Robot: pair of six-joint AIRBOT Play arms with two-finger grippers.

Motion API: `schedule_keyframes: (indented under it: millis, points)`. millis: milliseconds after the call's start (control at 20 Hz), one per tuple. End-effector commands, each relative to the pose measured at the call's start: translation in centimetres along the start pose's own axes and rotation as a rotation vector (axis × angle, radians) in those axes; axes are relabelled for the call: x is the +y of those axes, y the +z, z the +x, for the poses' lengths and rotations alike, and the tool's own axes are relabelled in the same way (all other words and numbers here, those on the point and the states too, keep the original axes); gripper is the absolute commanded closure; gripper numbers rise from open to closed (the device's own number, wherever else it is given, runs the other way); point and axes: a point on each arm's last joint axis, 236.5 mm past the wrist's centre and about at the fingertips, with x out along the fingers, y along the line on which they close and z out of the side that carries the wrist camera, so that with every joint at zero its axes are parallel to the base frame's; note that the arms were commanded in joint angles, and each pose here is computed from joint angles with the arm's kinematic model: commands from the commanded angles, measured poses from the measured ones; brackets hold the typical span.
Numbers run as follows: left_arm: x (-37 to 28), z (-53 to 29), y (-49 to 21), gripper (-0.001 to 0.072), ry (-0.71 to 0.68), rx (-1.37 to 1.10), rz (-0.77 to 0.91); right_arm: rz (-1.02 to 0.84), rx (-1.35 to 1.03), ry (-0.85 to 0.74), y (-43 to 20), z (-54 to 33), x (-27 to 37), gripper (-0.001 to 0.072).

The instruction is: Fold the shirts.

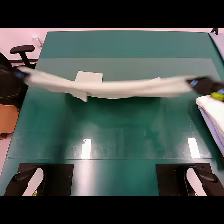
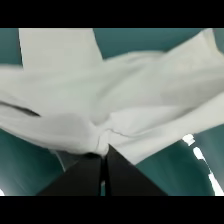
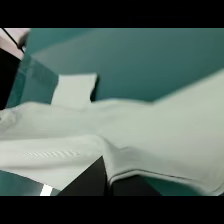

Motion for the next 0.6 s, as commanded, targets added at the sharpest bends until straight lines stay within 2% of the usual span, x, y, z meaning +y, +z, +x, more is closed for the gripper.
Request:
schedule_keyframes:
  millis: [0, 150, 300, 400, 550]
  points:
    - [-5.7, -11.2, 8.9, 0.0679, 0.166, -0.307, 0.267, -0.289, -0.422, 0.042, 9.0, -10.9, 11.9, 0.0696]
    - [-11.5, -20.0, 15.3, 0.0678, 0.234, -0.61, 0.436, -0.449, -0.659, 0.012, 12.4, -17.6, 17.2, 0.0696]
    - [-14.6, -25.1, 17.8, 0.0678, 0.276, -0.79, 0.525, -0.497, -0.664, 0.019, 13.9, -18.5, 19.0, 0.0696]
    - [-13.1, -22.9, 17.4, 0.0678, 0.263, -0.717, 0.501, -0.478, -0.547, 0.021, 14.5, -15.6, 17.5, 0.0696]
    - [-7.5, -13.6, 13.1, 0.0678, 0.16, -0.401, 0.33, -0.348, -0.287, 0.018, 13.6, -8.4, 11.6, 0.0695]
